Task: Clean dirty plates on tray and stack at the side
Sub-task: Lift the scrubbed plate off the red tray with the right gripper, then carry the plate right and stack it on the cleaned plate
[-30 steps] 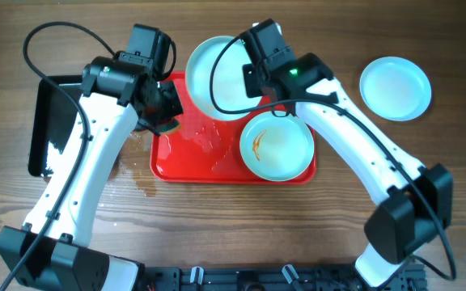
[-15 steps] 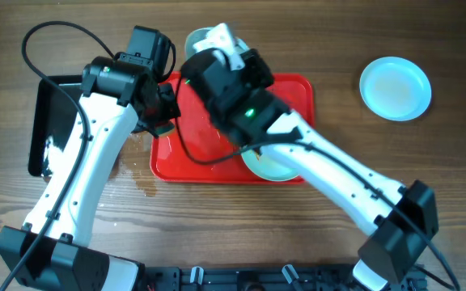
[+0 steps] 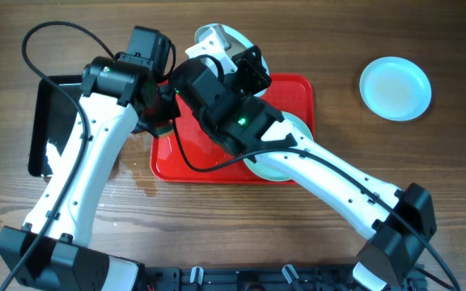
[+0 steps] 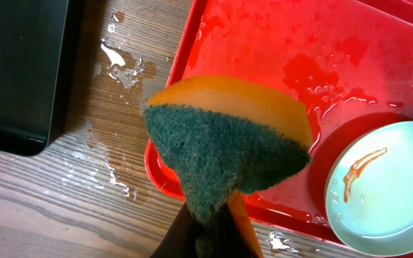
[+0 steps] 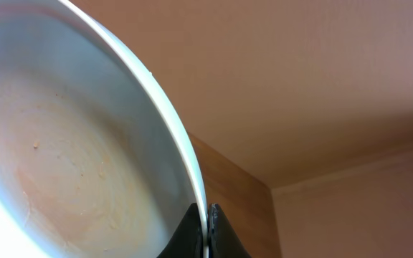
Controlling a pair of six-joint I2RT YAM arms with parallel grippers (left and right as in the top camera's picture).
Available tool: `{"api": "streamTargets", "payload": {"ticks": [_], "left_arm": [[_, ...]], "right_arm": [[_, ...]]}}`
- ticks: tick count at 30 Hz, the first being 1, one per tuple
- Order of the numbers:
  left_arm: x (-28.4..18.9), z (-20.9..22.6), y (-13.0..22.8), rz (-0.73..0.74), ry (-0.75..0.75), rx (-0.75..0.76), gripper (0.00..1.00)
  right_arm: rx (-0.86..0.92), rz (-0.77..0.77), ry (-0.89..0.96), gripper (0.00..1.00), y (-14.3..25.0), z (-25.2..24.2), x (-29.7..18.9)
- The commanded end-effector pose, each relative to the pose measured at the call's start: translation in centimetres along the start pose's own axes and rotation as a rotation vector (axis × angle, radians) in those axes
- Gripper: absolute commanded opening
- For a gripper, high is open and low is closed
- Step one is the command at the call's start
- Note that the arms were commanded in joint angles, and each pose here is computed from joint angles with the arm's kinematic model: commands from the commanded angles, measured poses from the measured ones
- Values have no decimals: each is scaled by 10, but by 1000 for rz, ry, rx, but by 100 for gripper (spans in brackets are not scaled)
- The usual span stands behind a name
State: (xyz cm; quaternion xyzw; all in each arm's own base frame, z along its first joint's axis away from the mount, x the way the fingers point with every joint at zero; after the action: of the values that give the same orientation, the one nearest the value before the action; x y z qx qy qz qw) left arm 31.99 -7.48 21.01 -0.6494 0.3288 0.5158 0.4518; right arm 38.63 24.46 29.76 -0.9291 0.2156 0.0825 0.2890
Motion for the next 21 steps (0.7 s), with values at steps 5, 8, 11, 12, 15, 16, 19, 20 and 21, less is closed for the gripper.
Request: {"api": "streamTargets", "payload": {"ticks": [5,8,11,12,15,16,19,20,21], "left_arm": [[0,2,-3,-13,-9,13,4],[1,1,-4,-17,-6,12,4],[1,1,-3,-15,-7,12,4],[1,2,-3,-13,-8,13,4],[1,2,-2,-10,-11,13,4],[1,2,-2,-11,-10,13,4],[1,1,-4,-18,-4,11,4],[1,0,-4,-19,-2,11,4],[1,-1,-4,-18,4,11,4]], "right_arm": [[273,80,-296,4,21,25,18],[527,236,-523,4,44,41,38],[697,309,-768,4,51,42,52],[743,317,-865,4,51,40,54],[895,332,-1159,4,59,20,63],[932,352,-1180,4,68,12,69],[1055,485,-1085,5,123,-21,106],[1088,542,-1016,4,147,-32,118],[1122,603,-927,4,178,-45,132]]}}
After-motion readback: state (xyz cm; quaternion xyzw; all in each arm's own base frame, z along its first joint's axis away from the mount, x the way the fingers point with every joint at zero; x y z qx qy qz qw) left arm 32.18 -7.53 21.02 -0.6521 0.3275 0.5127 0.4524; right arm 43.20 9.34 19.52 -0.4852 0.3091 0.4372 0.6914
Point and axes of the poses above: each gripper's point midway between its finger pads, its own x axis out along the fingers, its own z axis along the line the jaws close on, y = z × x, the point moved 2 cm from there along -x, back along the fingers, and after that the axes turned 5 degrees about -x, right-handed, at the moved point
